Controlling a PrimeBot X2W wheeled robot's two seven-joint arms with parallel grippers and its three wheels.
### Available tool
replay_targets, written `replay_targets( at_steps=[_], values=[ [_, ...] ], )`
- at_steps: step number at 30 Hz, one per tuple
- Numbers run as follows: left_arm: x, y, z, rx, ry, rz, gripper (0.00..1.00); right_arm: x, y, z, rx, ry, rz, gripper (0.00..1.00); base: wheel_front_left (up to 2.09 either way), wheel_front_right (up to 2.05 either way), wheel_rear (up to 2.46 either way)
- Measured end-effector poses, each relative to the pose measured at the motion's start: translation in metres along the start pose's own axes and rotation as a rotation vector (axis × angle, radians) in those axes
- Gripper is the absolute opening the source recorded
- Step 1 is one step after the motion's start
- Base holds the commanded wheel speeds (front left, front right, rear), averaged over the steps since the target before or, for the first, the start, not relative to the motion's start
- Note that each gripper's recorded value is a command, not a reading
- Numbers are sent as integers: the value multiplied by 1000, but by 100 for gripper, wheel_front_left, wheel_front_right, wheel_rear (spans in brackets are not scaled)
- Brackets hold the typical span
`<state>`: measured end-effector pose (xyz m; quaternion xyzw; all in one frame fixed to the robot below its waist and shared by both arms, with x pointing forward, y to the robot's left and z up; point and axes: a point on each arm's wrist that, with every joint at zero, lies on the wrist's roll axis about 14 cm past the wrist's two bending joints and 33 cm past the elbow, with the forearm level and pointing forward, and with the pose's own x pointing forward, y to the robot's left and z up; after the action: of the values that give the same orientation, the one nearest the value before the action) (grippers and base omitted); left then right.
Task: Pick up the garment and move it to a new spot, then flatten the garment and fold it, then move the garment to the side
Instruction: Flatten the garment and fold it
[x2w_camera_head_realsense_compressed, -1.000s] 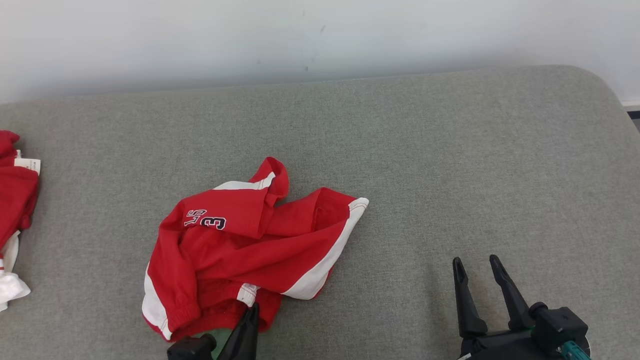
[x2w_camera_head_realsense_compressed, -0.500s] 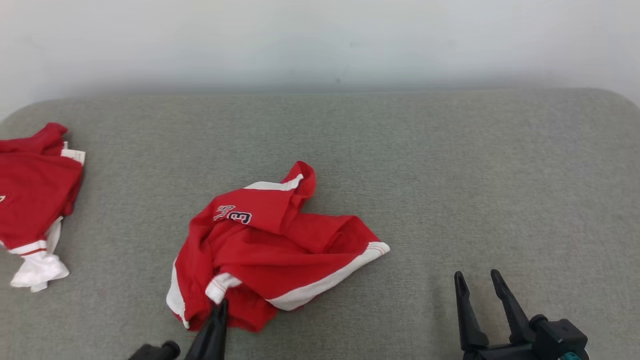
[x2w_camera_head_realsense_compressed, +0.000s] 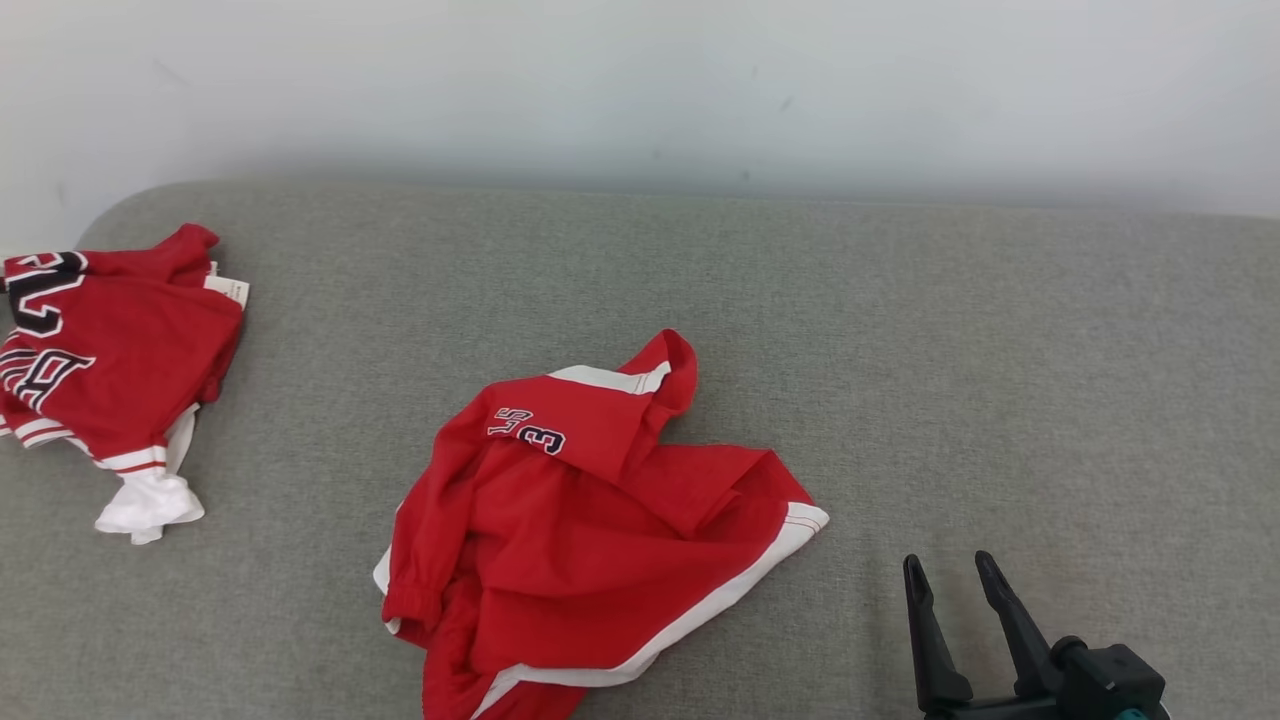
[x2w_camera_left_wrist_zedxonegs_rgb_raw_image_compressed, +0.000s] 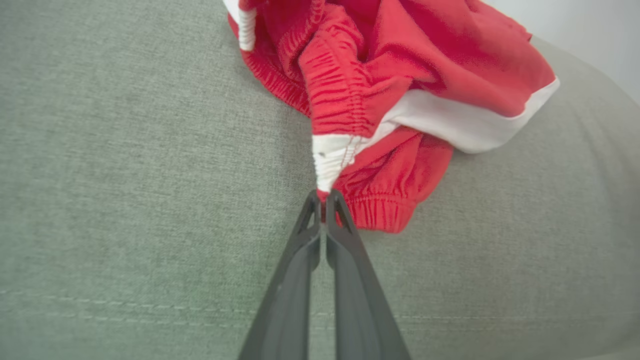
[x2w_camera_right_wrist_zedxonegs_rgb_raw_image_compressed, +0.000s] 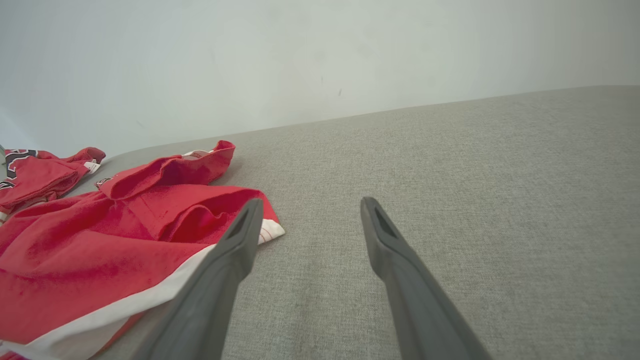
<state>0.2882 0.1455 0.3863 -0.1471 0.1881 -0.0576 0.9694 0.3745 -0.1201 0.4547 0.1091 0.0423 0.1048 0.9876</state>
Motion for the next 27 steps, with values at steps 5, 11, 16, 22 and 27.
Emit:
replay_targets(
  at_steps=[5,11,16,22,27],
  values=[
    [-2,13,-2,-1,-5,42,0,2,10,-9,1,30,32,100,0,0,0],
    [-9,23,-7,-4,-3,78,84,13,19,-5,-4,16,64,100,0,0,0],
    [-12,26,-4,-19,-28,96,100,17,28,-6,-9,21,92,100,0,0,0],
    [-11,17,9,-38,-86,77,100,19,36,-22,-30,72,124,100,0,0,0],
    [-6,12,17,-46,-110,56,100,27,45,-32,-71,110,160,100,0,0,0]
  ],
)
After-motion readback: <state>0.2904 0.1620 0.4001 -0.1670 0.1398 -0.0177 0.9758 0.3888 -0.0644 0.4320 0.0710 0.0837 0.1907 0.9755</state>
